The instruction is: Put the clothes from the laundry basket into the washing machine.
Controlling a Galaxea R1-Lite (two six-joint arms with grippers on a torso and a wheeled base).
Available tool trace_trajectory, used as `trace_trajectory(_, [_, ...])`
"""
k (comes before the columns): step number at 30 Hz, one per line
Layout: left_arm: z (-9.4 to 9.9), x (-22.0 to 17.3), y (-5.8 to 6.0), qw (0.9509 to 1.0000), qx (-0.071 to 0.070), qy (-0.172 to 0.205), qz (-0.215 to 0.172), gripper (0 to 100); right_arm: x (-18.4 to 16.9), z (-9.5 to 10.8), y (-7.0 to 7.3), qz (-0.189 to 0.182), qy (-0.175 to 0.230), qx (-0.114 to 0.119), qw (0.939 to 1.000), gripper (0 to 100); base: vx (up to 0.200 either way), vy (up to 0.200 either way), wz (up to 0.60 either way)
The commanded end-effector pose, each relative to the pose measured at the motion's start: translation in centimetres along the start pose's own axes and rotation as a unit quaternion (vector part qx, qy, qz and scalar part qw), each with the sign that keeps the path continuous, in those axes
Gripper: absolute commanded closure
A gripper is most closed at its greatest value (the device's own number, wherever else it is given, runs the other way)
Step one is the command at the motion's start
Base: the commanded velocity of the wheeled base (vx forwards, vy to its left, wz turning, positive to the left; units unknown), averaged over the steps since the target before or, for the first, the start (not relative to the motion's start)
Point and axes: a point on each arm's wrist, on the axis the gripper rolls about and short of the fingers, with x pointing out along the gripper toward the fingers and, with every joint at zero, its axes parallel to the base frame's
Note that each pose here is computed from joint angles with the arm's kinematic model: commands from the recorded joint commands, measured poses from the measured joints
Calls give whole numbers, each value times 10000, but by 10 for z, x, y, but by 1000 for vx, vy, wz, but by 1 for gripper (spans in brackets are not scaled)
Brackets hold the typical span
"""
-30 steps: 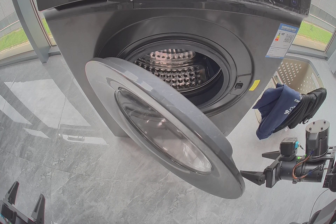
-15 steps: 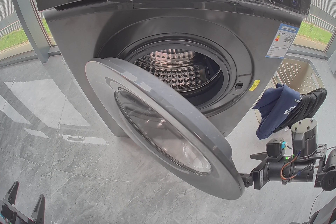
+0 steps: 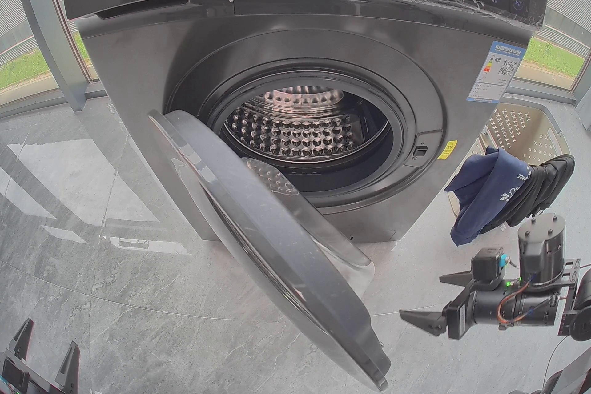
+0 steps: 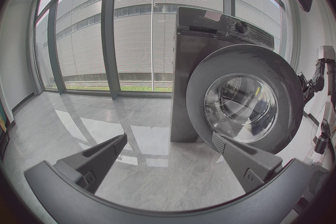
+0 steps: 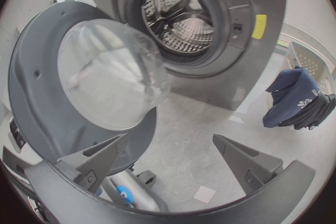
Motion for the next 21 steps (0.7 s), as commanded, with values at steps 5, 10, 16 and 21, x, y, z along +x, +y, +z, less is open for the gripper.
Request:
trace_trajectory(5, [-4,0,0,10000,-3,5,2,0,37,38,-29,-707,-263,317,9966,0,0,0,0])
trace_trajectory(10, [-4,0,0,10000,-3,5,2,0,63,42,-26,-658,-113,312,9973,0,0,0,0])
trace_trajectory(16, [-4,0,0,10000,-3,5,2,0,70,41,-10,-391,-38,160,9991,0,0,0,0])
trace_trajectory(21, [-4,0,0,10000,-3,5,2,0,70,39,9,-78,5,-9,10000,0,0,0,0])
